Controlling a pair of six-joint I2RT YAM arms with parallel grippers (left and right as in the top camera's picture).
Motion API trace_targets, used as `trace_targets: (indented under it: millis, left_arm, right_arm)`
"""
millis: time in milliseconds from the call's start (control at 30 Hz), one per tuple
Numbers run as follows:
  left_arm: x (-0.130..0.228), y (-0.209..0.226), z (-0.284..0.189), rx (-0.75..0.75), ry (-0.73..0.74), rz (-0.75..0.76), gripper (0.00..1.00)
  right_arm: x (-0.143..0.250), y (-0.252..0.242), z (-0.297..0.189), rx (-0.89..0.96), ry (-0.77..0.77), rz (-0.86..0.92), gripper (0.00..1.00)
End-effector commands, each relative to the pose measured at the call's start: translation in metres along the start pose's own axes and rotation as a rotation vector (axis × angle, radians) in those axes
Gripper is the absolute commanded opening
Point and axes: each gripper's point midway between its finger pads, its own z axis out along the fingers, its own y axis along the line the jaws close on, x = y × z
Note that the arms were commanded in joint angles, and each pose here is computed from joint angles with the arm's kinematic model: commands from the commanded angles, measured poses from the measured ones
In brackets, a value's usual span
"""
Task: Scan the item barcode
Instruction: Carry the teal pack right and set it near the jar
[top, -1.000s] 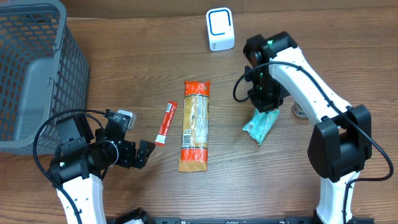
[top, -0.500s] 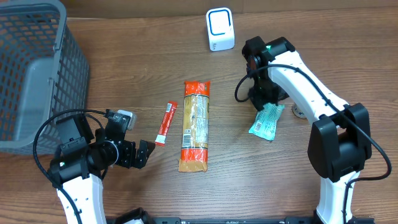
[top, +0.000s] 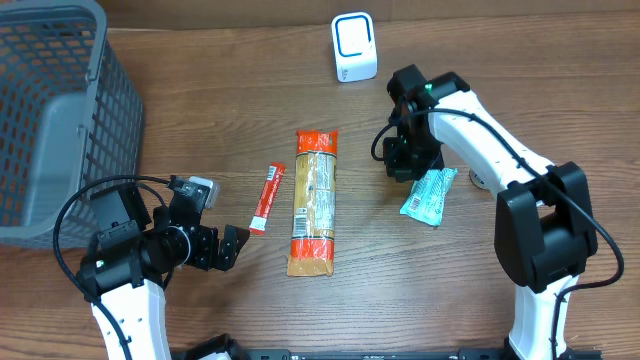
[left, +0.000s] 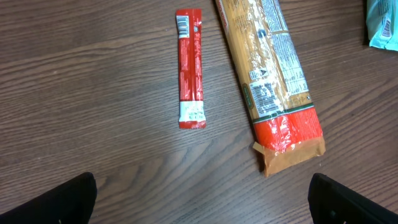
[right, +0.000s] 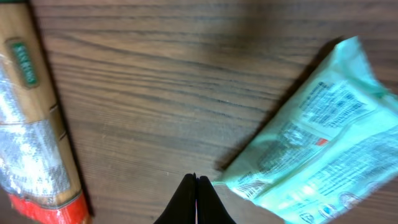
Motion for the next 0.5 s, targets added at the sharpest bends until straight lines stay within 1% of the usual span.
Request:
trace_targets:
  millis: [0,100,233,367,467]
  left_arm:
    - [-0.004,0.003,-0.003,-0.009,-0.011,0.017,1.0]
    - [-0.004,0.003,-0.003,-0.009,-0.011,0.017,1.0]
    - [-0.004,0.003,-0.003,-0.009,-0.011,0.017,1.0]
    - [-0.004,0.003,-0.003,-0.009,-0.011,0.017,1.0]
    - [-0.004,0.003,-0.003,-0.009,-0.011,0.017,1.0]
  right_arm:
    - [0.006,0.001,0.011,-0.012,0.012,0.055,0.04]
    - [0.008,-0.007,0.025,0.008,0.006,0.055,0.04]
    - [0.01,-0.034,0.038,0.135,-0.015,0.059,0.04]
    - [0.014,-0.058,0.039,0.258,-0.016,0.063,0.04]
    - [0.017,-0.067,0.036,0.308,-0.009,0.063,0.04]
